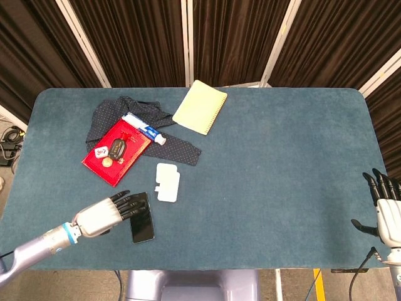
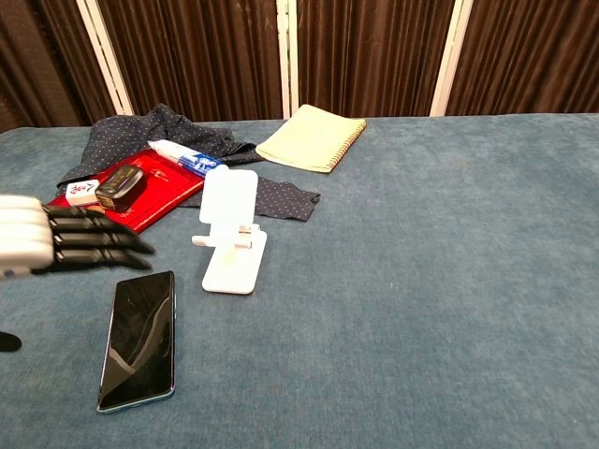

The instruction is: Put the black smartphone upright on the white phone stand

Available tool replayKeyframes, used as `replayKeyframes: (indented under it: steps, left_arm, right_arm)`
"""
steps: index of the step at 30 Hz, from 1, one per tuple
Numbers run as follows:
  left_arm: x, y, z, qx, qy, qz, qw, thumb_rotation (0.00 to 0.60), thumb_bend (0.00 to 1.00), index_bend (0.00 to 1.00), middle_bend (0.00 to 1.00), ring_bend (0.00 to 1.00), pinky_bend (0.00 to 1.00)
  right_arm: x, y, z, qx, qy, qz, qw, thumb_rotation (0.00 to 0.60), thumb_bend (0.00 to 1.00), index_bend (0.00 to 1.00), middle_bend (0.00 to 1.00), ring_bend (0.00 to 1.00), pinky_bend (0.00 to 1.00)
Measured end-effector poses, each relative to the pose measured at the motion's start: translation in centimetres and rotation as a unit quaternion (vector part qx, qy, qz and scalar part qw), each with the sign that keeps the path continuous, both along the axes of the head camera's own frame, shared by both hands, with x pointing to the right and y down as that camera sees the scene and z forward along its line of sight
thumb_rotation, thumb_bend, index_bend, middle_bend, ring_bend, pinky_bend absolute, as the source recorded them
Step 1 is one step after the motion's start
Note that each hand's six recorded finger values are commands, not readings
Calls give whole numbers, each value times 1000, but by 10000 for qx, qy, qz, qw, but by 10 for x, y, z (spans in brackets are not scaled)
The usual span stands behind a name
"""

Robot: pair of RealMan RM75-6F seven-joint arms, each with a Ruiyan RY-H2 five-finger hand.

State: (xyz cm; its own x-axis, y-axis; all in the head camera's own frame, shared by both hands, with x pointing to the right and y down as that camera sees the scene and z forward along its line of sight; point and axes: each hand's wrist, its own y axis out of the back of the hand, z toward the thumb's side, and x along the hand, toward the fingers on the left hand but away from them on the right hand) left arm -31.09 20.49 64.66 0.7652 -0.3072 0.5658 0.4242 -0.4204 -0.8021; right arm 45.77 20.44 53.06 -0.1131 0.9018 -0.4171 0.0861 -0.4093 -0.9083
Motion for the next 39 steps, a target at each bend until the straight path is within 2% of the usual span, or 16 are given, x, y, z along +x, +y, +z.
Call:
replayKeyframes:
  steps: [7,13,23,32,39]
  left_arm:
    - [10,3,20,32,126,824,9965,600,0,31,0,44,124]
    - [19,2,36,0,140,1184,9929,600,0,33,0,46,129]
    - [25,-8,56,64,27,1444,9895,600,0,35,0,62,132]
    - [29,-18,68,104,-77,1348,9908,600,0,49,0,72,146]
    - [40,-17,71,76,-36,1415,9899,600,0,102,29,114,186]
  right_arm:
    - [8,-1,1,2,73,148,9999,600,0,0,0,0,0]
    - [12,-1,0,0,81,209,9997,600,0,0,0,0,0]
    - [16,-2,1,-14,85,276,9996,600,0,0,0,0,0]
    - [15,-2,3,-54,79,275,9996,600,0,0,0,0,0]
    - [16,-2,4,-82,73,291,9995,600,0,0,0,0,0]
